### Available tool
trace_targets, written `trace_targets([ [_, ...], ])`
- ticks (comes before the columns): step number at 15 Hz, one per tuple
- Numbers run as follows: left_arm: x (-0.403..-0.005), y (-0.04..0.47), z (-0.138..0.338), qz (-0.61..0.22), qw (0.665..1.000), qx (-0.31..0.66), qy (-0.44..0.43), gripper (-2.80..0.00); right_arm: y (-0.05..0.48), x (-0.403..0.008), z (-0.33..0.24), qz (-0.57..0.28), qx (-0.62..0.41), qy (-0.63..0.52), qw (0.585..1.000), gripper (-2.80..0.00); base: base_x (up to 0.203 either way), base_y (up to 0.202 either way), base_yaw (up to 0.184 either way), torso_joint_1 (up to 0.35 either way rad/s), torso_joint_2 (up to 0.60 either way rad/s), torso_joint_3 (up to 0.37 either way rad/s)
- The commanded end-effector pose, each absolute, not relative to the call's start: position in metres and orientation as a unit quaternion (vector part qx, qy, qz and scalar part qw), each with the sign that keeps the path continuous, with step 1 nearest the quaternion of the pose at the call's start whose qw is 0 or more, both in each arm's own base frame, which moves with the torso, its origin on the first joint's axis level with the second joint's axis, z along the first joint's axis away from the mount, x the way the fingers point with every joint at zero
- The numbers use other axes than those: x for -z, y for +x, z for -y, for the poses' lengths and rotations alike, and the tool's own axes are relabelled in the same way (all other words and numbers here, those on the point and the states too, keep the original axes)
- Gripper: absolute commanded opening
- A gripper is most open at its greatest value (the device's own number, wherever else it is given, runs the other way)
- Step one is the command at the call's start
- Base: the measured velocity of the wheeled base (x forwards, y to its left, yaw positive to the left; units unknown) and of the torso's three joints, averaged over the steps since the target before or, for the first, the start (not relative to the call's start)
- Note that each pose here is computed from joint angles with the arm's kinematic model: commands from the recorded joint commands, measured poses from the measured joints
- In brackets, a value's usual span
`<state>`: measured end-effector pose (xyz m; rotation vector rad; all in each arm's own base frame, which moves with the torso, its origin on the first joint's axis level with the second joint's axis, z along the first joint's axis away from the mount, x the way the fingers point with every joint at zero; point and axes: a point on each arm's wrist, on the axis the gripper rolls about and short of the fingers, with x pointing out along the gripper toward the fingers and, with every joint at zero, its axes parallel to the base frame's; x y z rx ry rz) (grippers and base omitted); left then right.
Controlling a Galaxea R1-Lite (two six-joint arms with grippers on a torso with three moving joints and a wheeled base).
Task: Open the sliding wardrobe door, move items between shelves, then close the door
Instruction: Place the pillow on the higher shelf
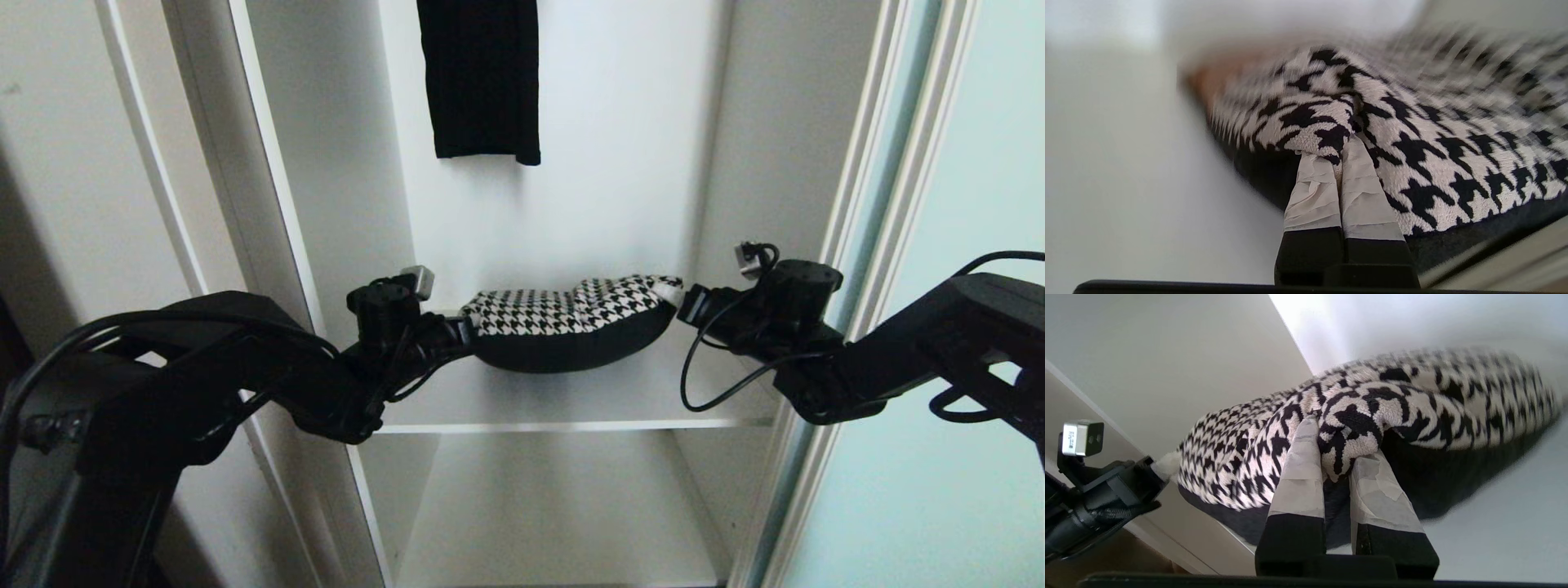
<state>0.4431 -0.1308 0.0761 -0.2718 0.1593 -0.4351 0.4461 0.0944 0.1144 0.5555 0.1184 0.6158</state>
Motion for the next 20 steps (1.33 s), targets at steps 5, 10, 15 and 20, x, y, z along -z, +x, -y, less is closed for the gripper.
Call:
trace_targets([
  [5,-0.050,0.446,0.129,-0.197,0.957,0.178,-0.115,-2.80,0.474,-0.050,-0.086,-0.108,-0.269,0.278,0.916,-2.80,0.000,0.000,0.000,0.000,0.00,0.000],
  [10,-0.041,0.472,0.117,-0.202,0.972,0.072,-0.099,-2.80,0.487,-0.018,-0.082,-0.138,-0.252,0.279,0.916,-2.80,0.000,0.000,0.000,0.000,0.00,0.000],
  [15,-0.020,0.490,0.106,-0.209,0.971,0.049,-0.101,-2.80,0.491,-0.009,-0.084,-0.141,-0.251,0.279,0.916,-2.80,0.000,0.000,0.000,0.000,0.00,0.000],
  [20,-0.021,0.491,0.104,-0.215,0.971,0.035,-0.097,0.00,0.488,-0.014,-0.084,-0.141,-0.251,0.278,0.916,-2.80,0.000,0.000,0.000,0.000,0.00,0.000],
])
